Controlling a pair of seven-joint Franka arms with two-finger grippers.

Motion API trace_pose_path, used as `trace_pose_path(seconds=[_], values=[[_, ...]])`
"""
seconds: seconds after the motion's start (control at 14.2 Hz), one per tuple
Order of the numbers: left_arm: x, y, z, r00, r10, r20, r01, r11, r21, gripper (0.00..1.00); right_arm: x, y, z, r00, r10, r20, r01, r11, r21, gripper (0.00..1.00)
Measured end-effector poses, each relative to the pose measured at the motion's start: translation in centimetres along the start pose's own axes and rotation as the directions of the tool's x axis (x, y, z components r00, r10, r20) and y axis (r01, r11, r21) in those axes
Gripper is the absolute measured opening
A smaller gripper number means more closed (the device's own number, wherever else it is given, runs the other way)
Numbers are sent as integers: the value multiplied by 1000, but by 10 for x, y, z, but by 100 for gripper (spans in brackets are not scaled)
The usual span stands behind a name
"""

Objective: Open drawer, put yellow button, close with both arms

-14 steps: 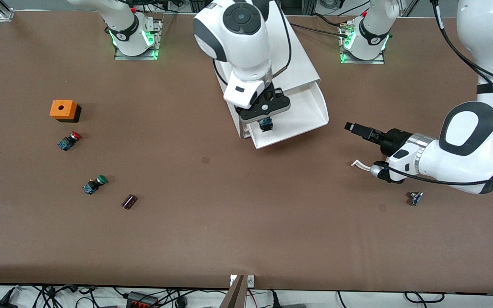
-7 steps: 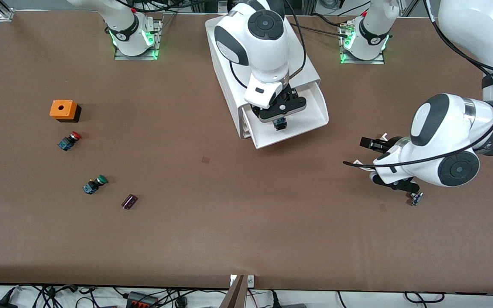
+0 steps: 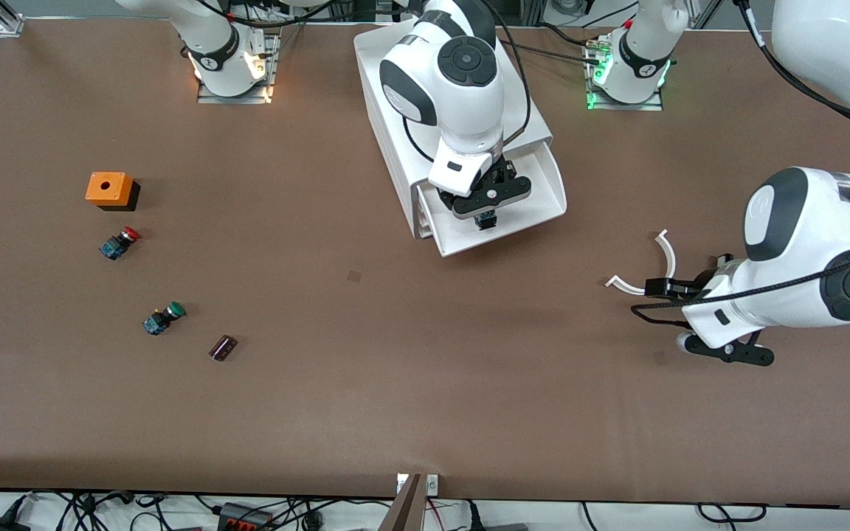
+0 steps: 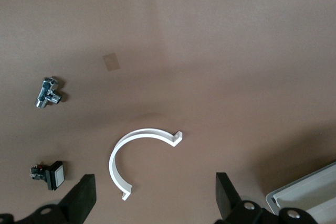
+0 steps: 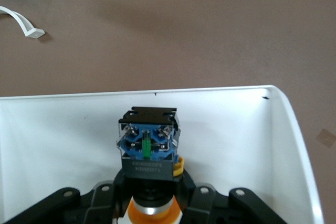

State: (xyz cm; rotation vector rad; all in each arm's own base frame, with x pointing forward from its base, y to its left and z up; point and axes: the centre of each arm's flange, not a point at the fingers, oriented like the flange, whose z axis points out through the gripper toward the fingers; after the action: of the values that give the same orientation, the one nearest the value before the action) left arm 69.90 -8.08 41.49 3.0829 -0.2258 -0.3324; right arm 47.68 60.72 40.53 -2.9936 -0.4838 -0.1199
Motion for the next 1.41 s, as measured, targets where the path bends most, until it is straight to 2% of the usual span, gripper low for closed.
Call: trace_pose_path(seconds=[0.07, 0.14, 0.57, 0.64, 0.78, 0.99, 1.2, 1.41], values=[[1, 0, 1, 1000, -2, 1, 2, 1000, 0, 100, -1, -3, 4, 1000, -1, 2, 1, 1000, -1, 36], [1, 0, 1, 1000, -7, 1, 7, 1000, 0, 100, -3, -5, 6, 1000, 1, 3, -1, 1000, -1, 43], [1, -1, 1, 1000, -16, 0, 16, 1000, -1, 100, 5, -2, -14, 999, 16, -35, -15, 1000, 11, 99], [1, 0, 1, 1000, -16, 0, 16, 1000, -4, 100, 9, 2, -25, 998, 24, -52, -23, 1000, 17, 100], [1, 7, 2, 1000, -30, 3, 30, 998, -56, 100, 21, 21, -49, 996, 55, -75, -53, 998, 26, 100], [5, 33, 13, 984, -179, -2, 178, 979, -101, 100, 43, 80, -81, 989, 136, -58, -136, 991, -4, 100], [5, 104, 35, 951, -308, 0, 306, 946, -108, 100, 73, 176, -104, 971, 236, -47, -238, 970, -42, 100], [-6, 170, 54, 932, -361, 19, 361, 929, -86, 100, 93, 282, -107, 956, 292, -6, -291, 953, -84, 100]])
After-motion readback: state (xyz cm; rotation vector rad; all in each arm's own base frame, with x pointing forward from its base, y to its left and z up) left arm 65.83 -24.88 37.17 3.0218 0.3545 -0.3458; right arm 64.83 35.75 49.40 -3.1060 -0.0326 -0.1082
